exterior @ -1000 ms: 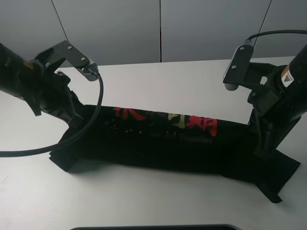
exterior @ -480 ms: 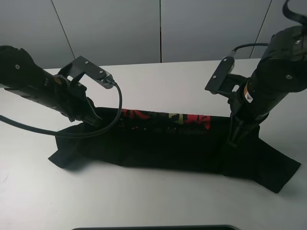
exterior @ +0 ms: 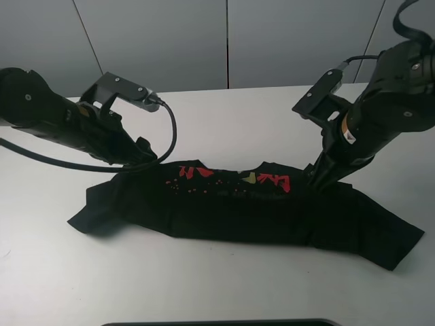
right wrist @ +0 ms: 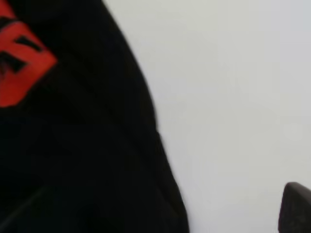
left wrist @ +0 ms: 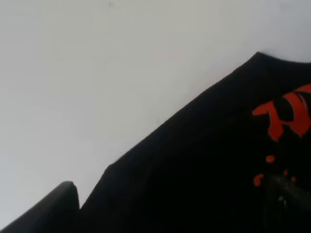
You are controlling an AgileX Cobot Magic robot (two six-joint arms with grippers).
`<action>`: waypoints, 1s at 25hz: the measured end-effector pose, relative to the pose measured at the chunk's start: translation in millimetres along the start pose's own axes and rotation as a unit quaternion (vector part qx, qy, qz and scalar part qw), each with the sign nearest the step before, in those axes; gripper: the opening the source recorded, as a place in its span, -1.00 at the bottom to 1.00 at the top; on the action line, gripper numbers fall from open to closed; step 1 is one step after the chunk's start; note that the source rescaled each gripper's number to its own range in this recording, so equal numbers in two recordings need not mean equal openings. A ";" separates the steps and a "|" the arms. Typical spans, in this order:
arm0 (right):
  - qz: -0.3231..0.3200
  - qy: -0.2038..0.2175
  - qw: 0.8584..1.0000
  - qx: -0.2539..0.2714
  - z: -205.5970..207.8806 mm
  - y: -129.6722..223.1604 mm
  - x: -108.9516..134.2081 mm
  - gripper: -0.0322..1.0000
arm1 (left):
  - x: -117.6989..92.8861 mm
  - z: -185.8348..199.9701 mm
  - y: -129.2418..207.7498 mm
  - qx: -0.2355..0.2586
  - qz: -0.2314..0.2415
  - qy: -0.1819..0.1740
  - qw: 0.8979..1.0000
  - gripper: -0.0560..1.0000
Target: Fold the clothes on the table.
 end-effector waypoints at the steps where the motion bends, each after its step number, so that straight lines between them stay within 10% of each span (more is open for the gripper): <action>1: -0.013 0.007 1.000 0.011 0.0 3.7 -2.2 0.99 | -0.6 0.0 2.0 0.006 0.014 0.002 1.000 0.98; 9: -0.111 -0.017 0.990 0.081 4.9 27.3 7.5 1.00 | -6.8 9.3 37.8 0.138 0.105 0.029 0.984 0.98; 25: -0.308 -0.112 0.935 0.133 -9.0 52.9 8.5 1.00 | 11.8 9.2 51.7 0.176 0.127 0.012 0.976 0.98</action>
Point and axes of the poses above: a point on each arm's last joint axis where the gripper is mounted, z pointing back along that axis away from the gripper, x along the wrist's bending axis when the last joint is at zero, y = z × x, the point moved 8 cm from there along -z, pointing out along that axis toward the gripper
